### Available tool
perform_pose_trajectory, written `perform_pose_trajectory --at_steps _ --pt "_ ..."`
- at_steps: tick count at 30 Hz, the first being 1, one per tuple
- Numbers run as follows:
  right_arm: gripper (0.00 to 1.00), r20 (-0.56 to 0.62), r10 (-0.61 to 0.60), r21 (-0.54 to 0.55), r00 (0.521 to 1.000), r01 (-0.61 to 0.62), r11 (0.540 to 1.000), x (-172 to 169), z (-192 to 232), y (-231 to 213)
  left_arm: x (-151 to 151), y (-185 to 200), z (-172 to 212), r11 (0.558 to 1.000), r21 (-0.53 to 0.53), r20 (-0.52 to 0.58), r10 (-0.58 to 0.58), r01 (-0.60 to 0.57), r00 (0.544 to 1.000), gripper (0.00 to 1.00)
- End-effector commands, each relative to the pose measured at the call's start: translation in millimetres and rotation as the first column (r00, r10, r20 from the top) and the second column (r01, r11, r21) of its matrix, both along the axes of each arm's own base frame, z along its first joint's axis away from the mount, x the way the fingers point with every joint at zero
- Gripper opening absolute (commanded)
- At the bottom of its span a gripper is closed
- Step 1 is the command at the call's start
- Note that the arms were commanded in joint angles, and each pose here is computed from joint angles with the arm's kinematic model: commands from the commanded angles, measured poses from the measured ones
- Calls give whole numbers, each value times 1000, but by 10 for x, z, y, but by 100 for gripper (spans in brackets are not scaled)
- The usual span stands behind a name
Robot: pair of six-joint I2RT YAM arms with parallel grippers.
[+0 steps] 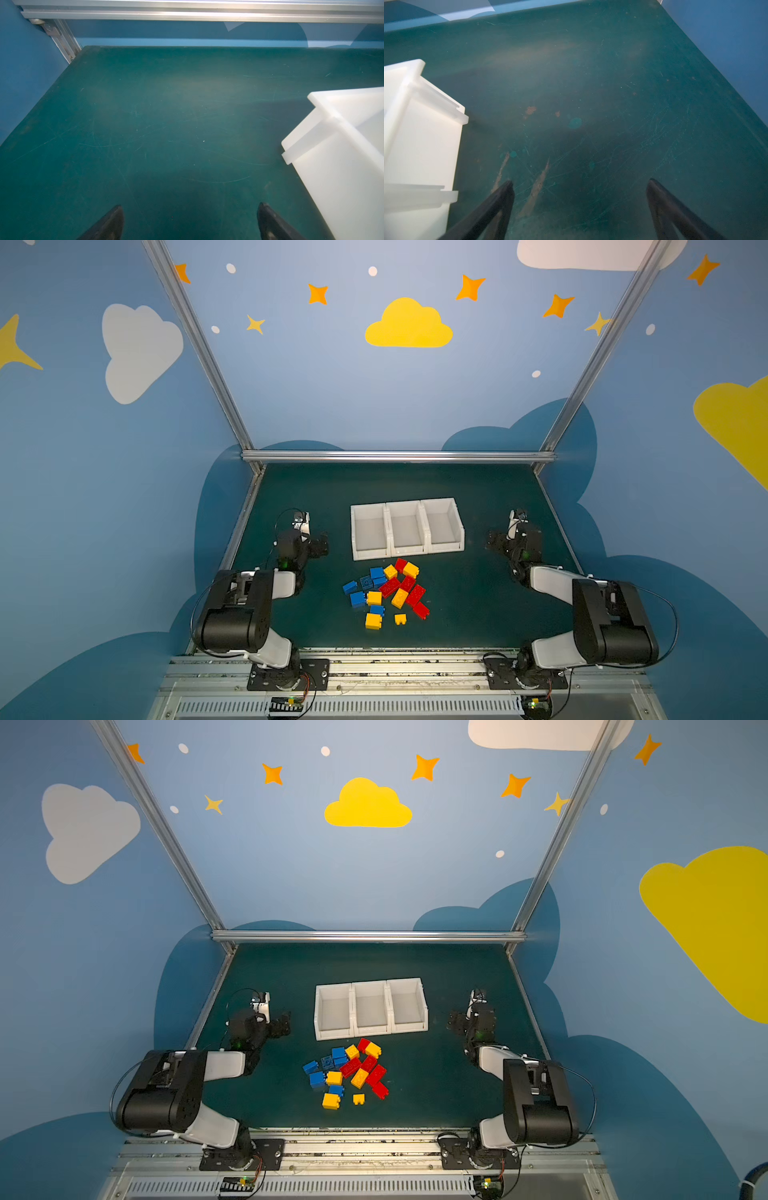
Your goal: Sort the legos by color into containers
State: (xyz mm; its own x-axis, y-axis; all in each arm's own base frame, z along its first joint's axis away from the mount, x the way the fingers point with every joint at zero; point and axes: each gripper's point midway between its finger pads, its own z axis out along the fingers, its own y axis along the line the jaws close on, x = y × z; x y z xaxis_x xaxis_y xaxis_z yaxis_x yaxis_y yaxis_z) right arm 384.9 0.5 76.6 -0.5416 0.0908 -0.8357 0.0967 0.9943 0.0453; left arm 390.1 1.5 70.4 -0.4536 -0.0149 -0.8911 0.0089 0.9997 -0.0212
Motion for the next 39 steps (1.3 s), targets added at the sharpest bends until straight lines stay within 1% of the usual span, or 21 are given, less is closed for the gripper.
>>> perform_pose_trajectory --at_steps 1,33,36,38,39 --pt "99 25 6 4 1000 -6 1000 53 83 7 44 -15 105 1000 0 28 -16 16 999 99" --pt "99 20 11 17 1000 -11 1000 56 74 1 54 -12 102 1000 -1 26 -14 14 1000 99" --pt "99 23 10 14 1000 -10 1000 50 81 -2 49 -13 105 1000 -3 29 -14 14 999 99" --pt "99 41 22 -23 999 -21 1000 71 158 -8 45 -6 125 1000 -4 38 -8 9 999 99" --pt "98 43 25 -36 999 -23 999 86 239 -9 63 10 191 1000 -16 61 9 -8 998 99"
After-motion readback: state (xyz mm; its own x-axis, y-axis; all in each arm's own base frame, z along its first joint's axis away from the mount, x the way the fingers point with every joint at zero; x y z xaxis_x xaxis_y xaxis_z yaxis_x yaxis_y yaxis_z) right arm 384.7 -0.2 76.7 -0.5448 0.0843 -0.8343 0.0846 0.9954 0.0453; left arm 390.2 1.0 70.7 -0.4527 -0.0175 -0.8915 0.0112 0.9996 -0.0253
